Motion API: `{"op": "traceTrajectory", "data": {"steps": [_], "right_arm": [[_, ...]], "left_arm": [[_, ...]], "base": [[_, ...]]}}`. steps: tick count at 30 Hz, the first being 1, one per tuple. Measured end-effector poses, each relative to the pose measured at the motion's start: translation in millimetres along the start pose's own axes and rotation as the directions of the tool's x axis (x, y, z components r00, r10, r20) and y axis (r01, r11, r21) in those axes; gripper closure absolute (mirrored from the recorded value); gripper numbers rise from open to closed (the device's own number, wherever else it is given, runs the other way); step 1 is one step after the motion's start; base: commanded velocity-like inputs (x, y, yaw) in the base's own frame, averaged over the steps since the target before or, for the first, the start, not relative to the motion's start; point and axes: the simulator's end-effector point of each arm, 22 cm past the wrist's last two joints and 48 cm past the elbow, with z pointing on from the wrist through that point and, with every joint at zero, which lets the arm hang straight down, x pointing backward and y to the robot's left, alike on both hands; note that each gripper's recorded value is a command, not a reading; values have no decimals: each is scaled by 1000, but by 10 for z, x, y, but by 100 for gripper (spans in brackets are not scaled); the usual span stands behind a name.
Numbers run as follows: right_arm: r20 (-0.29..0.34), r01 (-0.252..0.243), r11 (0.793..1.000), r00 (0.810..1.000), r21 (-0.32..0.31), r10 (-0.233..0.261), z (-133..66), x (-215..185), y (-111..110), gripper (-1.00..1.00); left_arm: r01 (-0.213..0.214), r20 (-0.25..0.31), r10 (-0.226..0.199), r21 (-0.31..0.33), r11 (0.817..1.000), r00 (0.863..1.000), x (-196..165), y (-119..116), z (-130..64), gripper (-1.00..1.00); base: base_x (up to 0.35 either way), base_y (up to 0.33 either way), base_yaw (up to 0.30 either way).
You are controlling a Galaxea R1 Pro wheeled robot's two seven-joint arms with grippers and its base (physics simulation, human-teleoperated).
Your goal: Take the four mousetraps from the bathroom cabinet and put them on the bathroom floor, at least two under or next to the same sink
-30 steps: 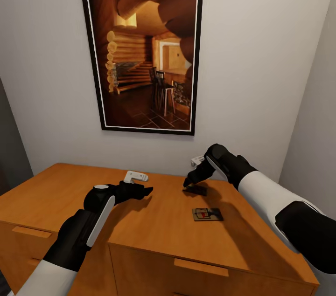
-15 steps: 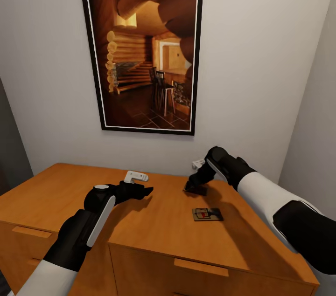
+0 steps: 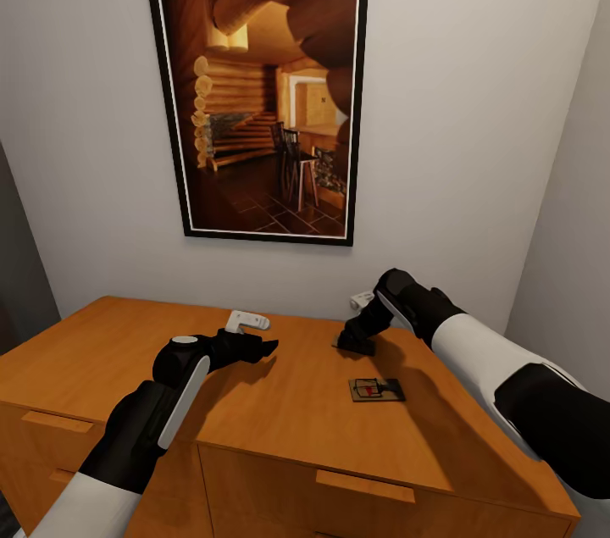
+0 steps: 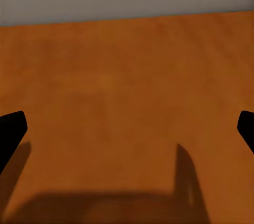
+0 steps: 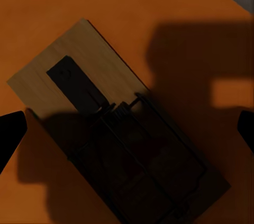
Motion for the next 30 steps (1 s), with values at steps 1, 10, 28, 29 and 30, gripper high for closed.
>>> {"op": "traceTrajectory", "data": {"steps": [1, 10, 28, 29, 30], "right_arm": [[0, 0, 1000, 1000, 0, 0, 0, 0, -2, -100], [0, -1, 1000, 1000, 1, 1, 0, 4, -12, -100], [-13, -9, 1000, 1000, 9, 9, 26, 44, -54, 100], [-14, -11, 1000, 1000, 9, 11, 24, 46, -63, 100], [-14, -14, 1000, 1000, 3, 14, 22, 45, -47, 100]], "left_arm": [[0, 0, 0, 0, 1000, 1000, 0, -2, 0, -100], [-1, 0, 1, 1, 1000, 1000, 0, -7, 1, -100], [-1, 0, 1, 1, 1000, 1000, -1, -9, 0, -100], [-1, 0, 1, 1, 1000, 1000, -1, -9, 0, -100], [-1, 0, 1, 1, 1000, 1000, -1, -10, -1, -100]], "base": [[0, 0, 0], [0, 0, 0], [0, 0, 0], [0, 0, 0], [0, 0, 0]]}}
